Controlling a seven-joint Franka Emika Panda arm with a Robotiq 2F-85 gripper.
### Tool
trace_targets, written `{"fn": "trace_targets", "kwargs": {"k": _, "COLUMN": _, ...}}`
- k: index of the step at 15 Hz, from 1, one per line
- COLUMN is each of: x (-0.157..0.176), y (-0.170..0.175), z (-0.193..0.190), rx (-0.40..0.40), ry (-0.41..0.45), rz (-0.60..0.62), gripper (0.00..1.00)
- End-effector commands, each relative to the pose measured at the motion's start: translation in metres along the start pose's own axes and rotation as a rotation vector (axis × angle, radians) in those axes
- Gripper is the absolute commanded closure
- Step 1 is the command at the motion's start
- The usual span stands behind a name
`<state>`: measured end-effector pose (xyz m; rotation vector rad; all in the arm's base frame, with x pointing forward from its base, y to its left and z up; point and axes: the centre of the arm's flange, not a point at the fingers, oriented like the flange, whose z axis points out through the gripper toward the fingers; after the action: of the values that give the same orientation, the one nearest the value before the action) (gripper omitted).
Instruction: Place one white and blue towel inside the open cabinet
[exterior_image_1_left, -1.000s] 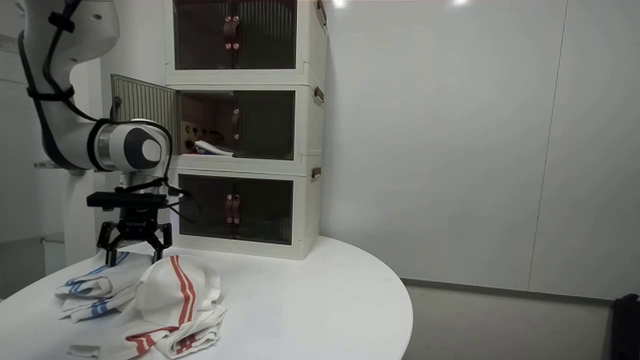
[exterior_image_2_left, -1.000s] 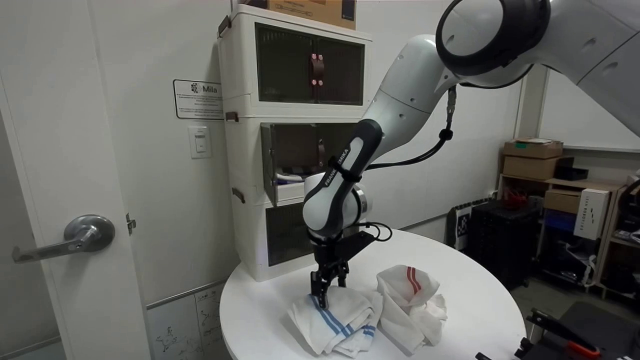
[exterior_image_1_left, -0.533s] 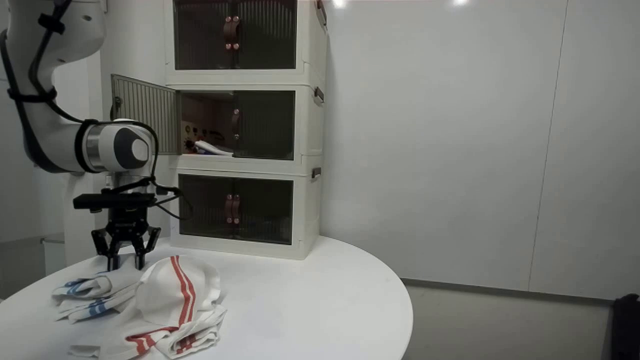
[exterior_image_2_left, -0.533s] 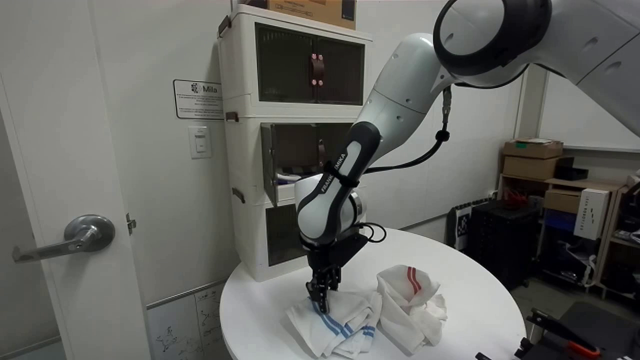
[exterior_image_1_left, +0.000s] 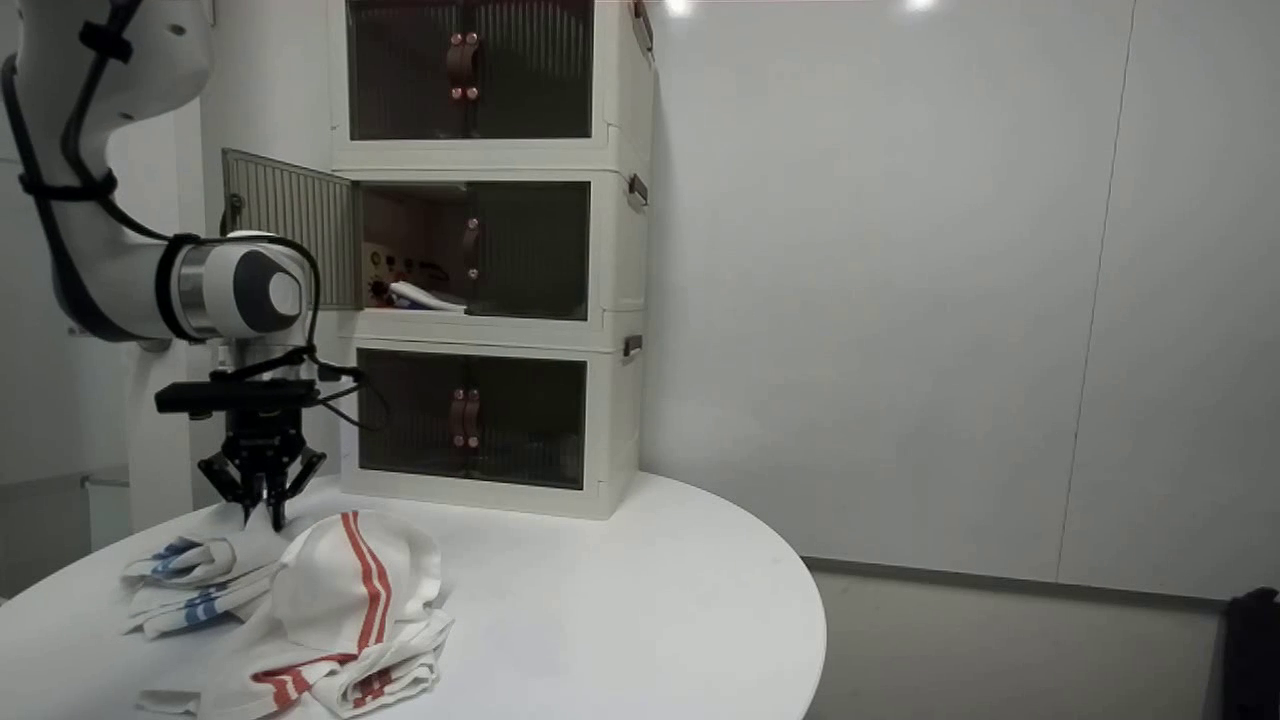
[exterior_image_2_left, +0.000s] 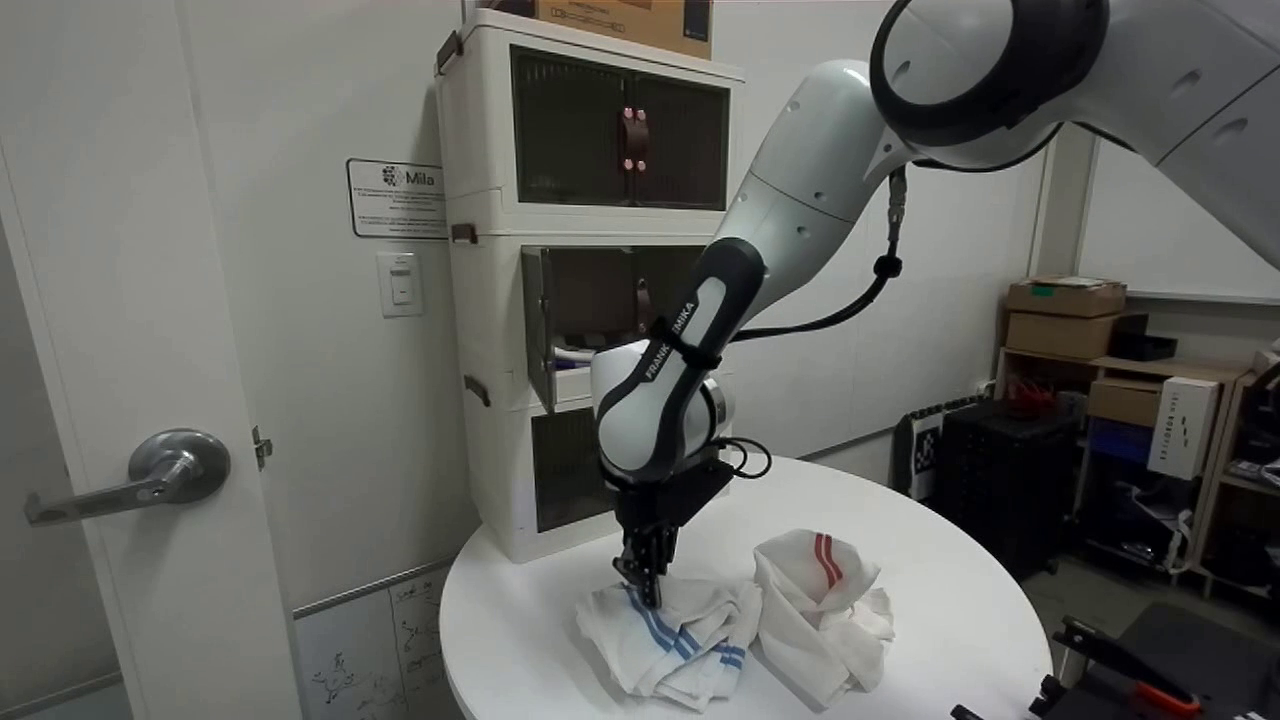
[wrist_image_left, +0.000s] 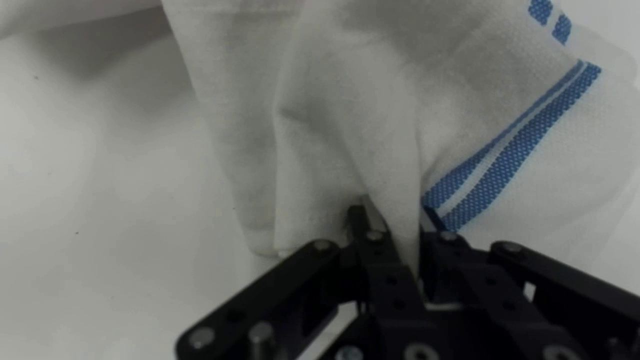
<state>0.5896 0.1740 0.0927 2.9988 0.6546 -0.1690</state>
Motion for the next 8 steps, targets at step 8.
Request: {"fn": "trace_targets", "kwargs": {"k": 8, "x": -0.028, "y": 0.048, "z": -0.097, "rx": -0.021, "ry": 0.241, "rz": 0.089, "gripper": 0.90}}
